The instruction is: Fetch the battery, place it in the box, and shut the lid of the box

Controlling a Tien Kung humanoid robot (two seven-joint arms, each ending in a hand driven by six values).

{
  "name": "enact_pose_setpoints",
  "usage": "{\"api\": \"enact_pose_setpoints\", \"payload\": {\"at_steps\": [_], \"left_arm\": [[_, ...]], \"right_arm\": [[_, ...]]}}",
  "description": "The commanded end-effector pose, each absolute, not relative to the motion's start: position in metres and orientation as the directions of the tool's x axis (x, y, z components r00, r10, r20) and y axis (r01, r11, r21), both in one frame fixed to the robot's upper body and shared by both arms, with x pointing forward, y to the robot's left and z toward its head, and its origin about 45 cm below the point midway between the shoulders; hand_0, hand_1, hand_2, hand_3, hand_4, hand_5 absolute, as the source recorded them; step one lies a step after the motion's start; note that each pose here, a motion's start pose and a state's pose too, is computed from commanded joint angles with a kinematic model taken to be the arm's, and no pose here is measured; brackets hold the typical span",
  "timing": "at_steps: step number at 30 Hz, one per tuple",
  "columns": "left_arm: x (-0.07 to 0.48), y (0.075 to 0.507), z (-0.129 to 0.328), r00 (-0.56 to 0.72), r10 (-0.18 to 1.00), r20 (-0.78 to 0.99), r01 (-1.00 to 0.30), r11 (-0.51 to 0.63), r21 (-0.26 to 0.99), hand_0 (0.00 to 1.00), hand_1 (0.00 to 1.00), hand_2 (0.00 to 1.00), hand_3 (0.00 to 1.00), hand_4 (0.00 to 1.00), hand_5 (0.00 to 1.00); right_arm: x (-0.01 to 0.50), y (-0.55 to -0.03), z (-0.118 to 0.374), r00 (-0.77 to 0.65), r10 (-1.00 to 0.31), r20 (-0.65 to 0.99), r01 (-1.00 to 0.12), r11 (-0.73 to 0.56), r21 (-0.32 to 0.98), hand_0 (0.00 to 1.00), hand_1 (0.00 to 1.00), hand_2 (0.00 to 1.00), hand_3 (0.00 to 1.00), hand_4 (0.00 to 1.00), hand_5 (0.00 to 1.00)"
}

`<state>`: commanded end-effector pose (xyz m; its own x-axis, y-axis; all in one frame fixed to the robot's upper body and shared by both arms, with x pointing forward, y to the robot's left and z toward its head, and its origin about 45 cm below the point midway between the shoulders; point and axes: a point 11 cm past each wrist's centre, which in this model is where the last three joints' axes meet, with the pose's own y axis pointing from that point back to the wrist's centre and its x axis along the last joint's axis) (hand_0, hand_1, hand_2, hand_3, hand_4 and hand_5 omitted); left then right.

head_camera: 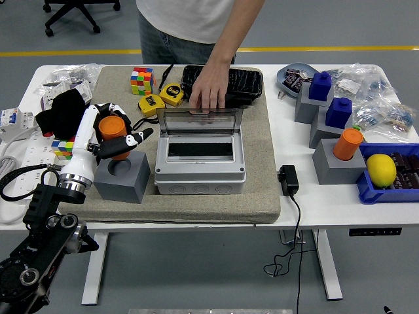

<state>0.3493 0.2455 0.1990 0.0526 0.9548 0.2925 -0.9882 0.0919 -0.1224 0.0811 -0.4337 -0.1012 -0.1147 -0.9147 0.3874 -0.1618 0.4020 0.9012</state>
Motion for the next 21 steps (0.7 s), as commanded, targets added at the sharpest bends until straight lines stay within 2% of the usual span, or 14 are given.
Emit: {"api": "enact_pose_setpoints", "payload": {"at_steps": [5, 6, 10, 12, 21], "left_arm": [[0.351, 0.229, 0.200, 0.119, 0.878, 0.464, -0.973, 0.195, -0.120, 0.044, 0.024, 0.060, 0.062, 0.998, 0.238], [0.351, 0.225, 0.200, 0.135, 0.861, 0.491, -0.969, 0.218, -0.116, 0.041, 0.005, 0.042, 0.043, 0.988, 0.313], [0.351, 0.205, 0.200, 0.197, 0.775, 0.601, -0.943, 0.317, -0.099, 0.041, 0.005, 0.042, 0.043, 0.988, 0.313], [0.350, 0.195, 0.199, 0.227, 0.744, 0.629, -0.928, 0.360, -0.091, 0.040, 0.002, 0.033, 0.033, 0.972, 0.349], [0.353, 0.161, 0.196, 0.301, 0.651, 0.697, -0.874, 0.481, -0.071, 0.041, 0.002, 0.032, 0.031, 0.963, 0.364]], "right_arm": [[0.082, -0.436, -0.100, -0.113, -0.913, 0.391, -0.161, 0.406, 0.900, 0.851, 0.809, 0.767, 0.773, 0.998, 0.998], [0.082, -0.436, -0.100, -0.113, -0.913, 0.392, -0.162, 0.406, 0.899, 0.850, 0.809, 0.767, 0.772, 0.998, 0.998], [0.084, -0.437, -0.099, -0.110, -0.913, 0.394, -0.163, 0.407, 0.898, 0.850, 0.809, 0.767, 0.772, 0.998, 0.998], [0.084, -0.437, -0.099, -0.108, -0.913, 0.394, -0.165, 0.408, 0.898, 0.850, 0.809, 0.766, 0.772, 0.998, 0.998], [0.086, -0.439, -0.098, -0.104, -0.912, 0.397, -0.167, 0.410, 0.897, 0.850, 0.809, 0.766, 0.772, 0.998, 0.998]]}}
